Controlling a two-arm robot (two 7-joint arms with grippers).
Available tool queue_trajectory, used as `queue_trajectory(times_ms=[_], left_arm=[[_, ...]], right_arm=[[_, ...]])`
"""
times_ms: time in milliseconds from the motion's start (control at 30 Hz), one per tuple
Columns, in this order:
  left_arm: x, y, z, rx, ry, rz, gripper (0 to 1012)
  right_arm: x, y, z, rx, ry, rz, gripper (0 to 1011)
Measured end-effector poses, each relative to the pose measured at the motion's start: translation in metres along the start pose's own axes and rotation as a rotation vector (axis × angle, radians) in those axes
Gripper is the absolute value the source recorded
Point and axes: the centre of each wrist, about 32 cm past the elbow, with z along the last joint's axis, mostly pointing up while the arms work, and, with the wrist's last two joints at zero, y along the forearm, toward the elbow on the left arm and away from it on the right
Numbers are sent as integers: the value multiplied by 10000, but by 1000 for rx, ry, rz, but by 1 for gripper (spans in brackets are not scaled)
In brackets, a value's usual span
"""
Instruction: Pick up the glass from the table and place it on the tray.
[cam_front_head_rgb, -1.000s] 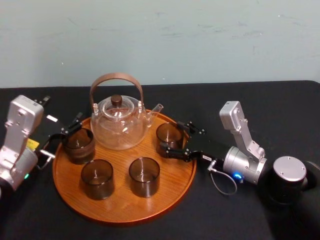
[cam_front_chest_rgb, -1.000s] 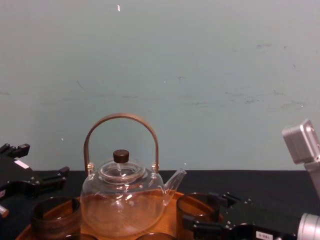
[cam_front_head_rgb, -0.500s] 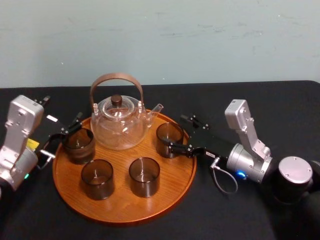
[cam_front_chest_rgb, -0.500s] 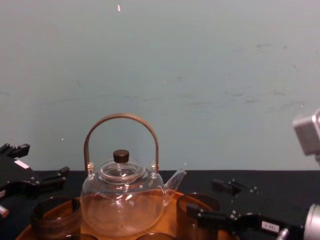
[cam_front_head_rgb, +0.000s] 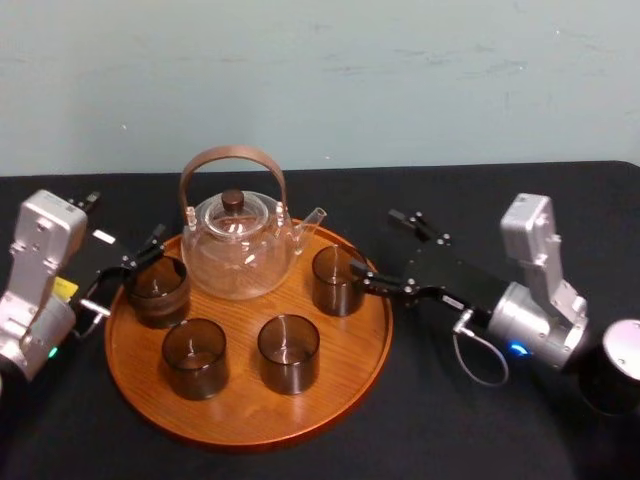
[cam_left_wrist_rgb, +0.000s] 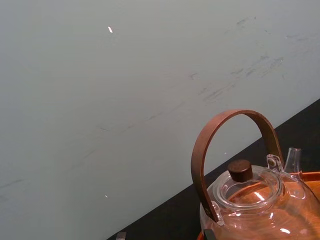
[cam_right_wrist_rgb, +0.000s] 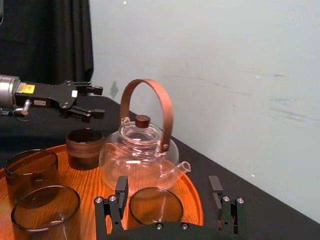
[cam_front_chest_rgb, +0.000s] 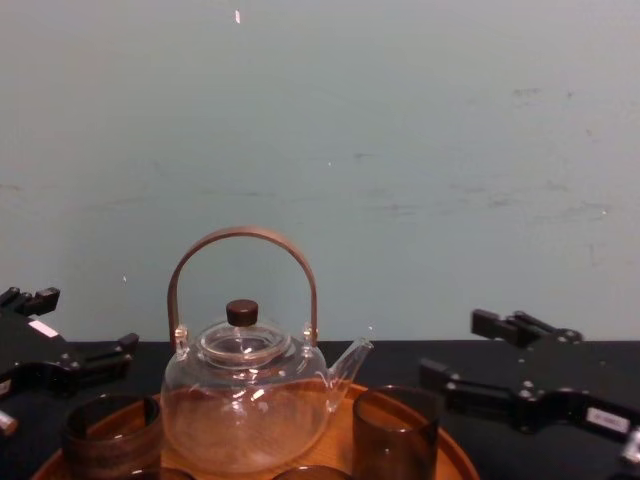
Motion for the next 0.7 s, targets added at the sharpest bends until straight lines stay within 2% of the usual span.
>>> queue_trajectory(times_ms=[333, 700], left_arm=[[0, 0, 0, 0, 0, 0, 1001], [0, 0, 0, 0, 0, 0, 1002]], right_arm=[[91, -367, -20, 9, 22, -87, 1002], [125, -759, -37, 2, 7, -215, 1002]])
